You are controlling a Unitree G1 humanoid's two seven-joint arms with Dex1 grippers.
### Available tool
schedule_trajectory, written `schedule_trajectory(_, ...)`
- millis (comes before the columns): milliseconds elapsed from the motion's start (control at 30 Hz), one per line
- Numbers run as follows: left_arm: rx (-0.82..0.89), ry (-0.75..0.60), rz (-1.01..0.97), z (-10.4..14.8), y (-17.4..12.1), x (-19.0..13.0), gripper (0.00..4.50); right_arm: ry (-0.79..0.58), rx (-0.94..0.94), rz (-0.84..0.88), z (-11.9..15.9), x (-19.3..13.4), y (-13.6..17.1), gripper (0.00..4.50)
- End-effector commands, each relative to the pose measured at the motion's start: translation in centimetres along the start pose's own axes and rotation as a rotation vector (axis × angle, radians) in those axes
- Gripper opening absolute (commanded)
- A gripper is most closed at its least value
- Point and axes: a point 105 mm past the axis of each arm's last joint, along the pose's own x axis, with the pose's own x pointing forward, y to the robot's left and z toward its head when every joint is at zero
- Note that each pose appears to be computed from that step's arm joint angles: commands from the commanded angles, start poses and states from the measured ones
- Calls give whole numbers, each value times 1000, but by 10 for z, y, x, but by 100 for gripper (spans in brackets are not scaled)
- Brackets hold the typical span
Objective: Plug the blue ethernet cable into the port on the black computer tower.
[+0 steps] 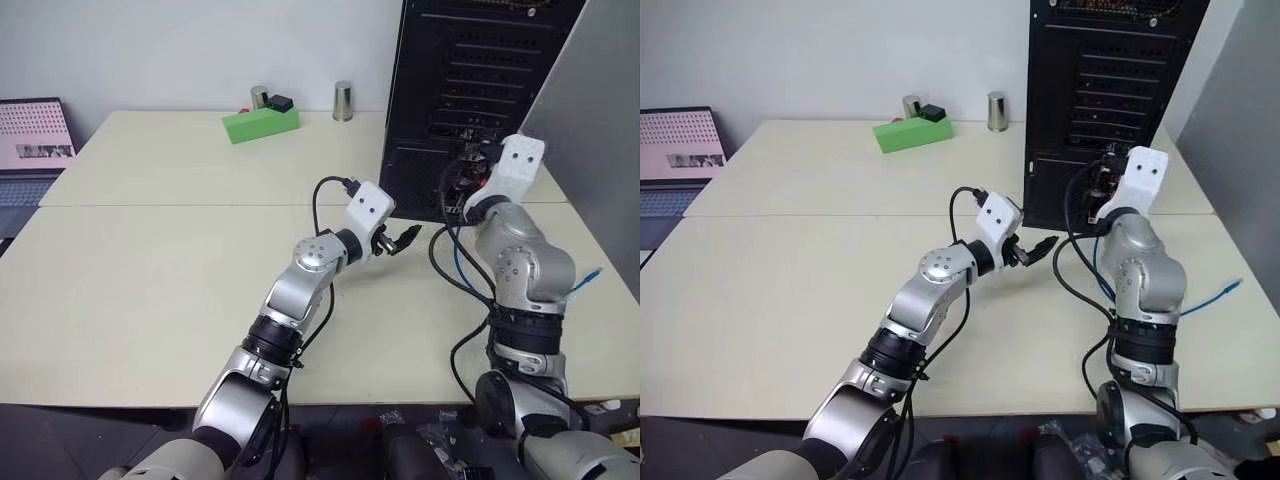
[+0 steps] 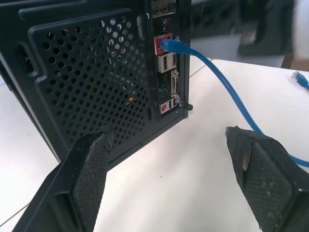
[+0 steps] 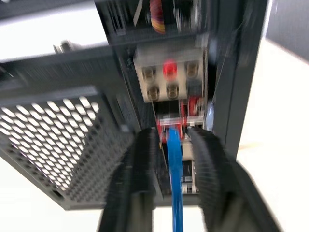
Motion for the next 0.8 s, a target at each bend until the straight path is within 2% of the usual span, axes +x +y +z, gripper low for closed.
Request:
schedule_trajectory(33, -3, -44, -14, 10, 4, -3, 429, -41, -69, 79, 3, -18, 2, 218)
schedule_trajectory(133, 4, -57, -51, 13, 7, -8, 450, -41, -108, 112, -4, -31, -4, 277)
schedule_trajectory(333, 21, 7, -68, 4, 28, -19, 450, -54, -178, 202, -8, -65, -22, 416)
schedule_trajectory(400, 16, 46, -118, 1, 33, -27, 450, -50, -224, 289, -7, -81, -26, 446)
schedule_trajectory(567, 34, 79, -173, 5, 53, -48, 450, -70, -251, 496, 3, -113, -22, 446)
schedule_trajectory(800, 52, 60, -215, 20, 72, -68, 450, -95, -267, 530, 23, -112, -34, 446)
